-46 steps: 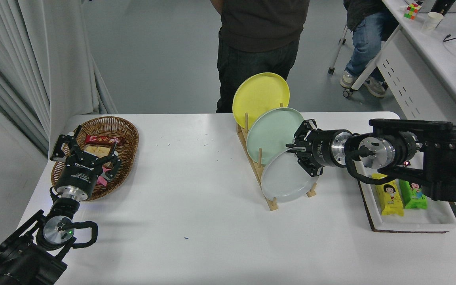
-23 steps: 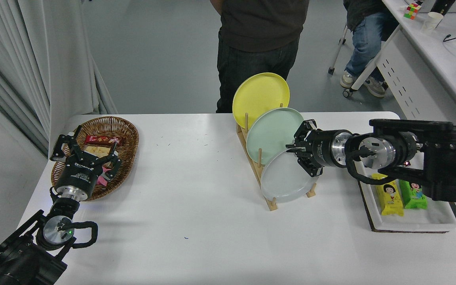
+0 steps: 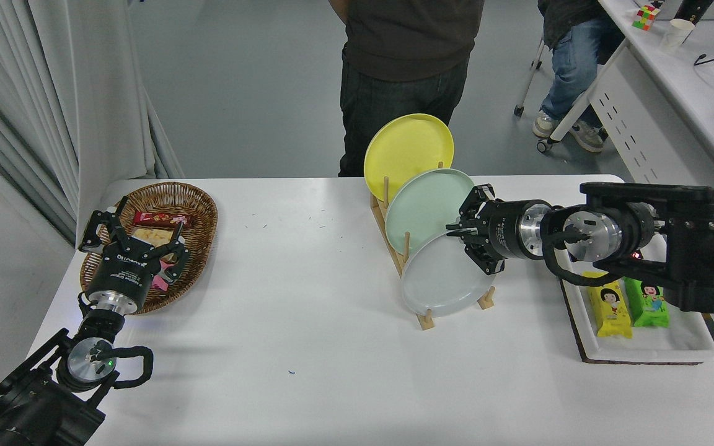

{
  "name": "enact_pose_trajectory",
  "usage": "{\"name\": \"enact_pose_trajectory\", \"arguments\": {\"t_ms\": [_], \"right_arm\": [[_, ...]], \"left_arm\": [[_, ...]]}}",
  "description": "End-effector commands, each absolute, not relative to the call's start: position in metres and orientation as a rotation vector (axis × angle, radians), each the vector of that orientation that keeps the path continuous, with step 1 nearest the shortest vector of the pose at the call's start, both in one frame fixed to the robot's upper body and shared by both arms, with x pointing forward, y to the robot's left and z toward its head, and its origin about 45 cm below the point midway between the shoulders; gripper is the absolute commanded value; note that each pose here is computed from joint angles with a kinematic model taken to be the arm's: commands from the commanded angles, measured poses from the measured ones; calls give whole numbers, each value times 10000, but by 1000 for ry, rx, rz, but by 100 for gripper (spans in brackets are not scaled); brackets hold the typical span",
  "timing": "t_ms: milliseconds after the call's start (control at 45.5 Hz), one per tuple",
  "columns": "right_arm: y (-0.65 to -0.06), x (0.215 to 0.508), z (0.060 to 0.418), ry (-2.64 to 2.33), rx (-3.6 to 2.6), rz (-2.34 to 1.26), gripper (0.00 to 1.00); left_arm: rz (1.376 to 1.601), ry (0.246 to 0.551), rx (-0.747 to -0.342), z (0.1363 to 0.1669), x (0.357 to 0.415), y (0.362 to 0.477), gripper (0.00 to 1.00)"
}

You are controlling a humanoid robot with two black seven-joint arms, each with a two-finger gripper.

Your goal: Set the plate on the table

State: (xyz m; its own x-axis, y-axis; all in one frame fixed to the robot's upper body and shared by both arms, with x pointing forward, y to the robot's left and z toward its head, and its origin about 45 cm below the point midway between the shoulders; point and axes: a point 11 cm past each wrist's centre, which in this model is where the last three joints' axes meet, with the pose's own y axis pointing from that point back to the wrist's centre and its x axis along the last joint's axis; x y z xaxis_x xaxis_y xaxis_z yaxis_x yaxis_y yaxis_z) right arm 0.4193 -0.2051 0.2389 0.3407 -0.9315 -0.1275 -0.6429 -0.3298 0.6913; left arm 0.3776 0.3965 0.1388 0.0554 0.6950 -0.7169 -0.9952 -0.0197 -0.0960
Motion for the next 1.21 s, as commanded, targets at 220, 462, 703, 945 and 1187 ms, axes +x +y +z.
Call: {"name": "enact_pose_trajectory", "arguments": {"t_ms": [220,462,703,945,1187], "right_arm": [[-2034,4224,2483,-1371,2096,-707,5],[-2008,4195,2514,-1355,2107,-713,2],[-1948,4209,2600,-1349,2132,-721,2],[-1881,4263,2754,-1359,2180,-720,2],[-1767,4322,2966,-1354,2254,-716,1]], "left_arm": [[1457,548,-702,1388,3776,3966,98],[1458,549,-704,1389,3776,3967,98],[1457,548,-702,1388,3776,3966,98],[1457,548,-702,1388,3776,3966,98],[1457,548,-702,1388,3776,3966,98]]}}
